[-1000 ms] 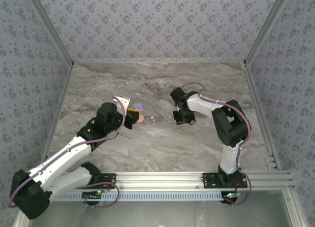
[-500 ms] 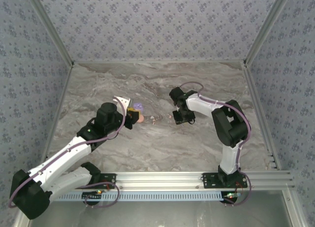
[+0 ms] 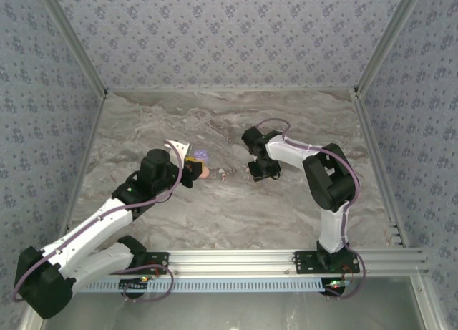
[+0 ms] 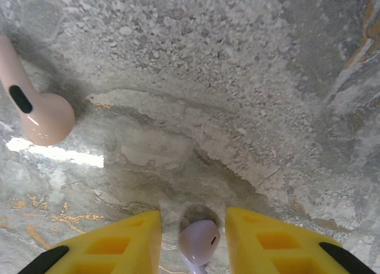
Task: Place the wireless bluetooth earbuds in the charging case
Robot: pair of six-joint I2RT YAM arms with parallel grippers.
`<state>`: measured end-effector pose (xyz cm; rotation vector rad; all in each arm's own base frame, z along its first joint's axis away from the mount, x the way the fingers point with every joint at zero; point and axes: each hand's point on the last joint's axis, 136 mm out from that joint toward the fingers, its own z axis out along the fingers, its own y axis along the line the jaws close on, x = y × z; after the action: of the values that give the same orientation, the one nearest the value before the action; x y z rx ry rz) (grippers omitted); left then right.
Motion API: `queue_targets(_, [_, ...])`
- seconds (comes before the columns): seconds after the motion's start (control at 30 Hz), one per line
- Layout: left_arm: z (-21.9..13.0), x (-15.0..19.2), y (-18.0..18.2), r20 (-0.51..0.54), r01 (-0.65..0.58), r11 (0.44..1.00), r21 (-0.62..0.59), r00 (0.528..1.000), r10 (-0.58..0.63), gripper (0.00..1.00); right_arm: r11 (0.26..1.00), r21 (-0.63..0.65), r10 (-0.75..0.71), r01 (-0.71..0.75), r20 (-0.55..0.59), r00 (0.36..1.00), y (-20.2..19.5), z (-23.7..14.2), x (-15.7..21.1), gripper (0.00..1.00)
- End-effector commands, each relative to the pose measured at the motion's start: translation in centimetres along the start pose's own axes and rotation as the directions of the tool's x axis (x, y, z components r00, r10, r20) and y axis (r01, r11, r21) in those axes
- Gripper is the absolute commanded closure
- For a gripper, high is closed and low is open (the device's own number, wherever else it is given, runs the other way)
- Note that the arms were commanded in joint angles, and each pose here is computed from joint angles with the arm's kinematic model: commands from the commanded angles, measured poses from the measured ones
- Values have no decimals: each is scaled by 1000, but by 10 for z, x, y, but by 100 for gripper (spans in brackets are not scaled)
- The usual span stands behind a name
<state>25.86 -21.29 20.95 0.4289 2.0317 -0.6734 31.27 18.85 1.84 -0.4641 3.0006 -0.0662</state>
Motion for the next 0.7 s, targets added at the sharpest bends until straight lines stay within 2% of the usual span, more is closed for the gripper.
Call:
queue_targets(0.0, [-1,-9,-5,29,-21,1000,23,999,20,87,1000,21,-19,19,-31,999,-1,0,5,64])
queue_targets(0.2, [-2,-9,-6,28,-18,1000,24,999,17,87,1000,18,-18,19,-41,999,0,4,6,65])
queue_targets(0.67, [-1,-8,-5,28,-15,1000,24,999,14,87,999,25,33,-31,-77,996,-9,14,15,74])
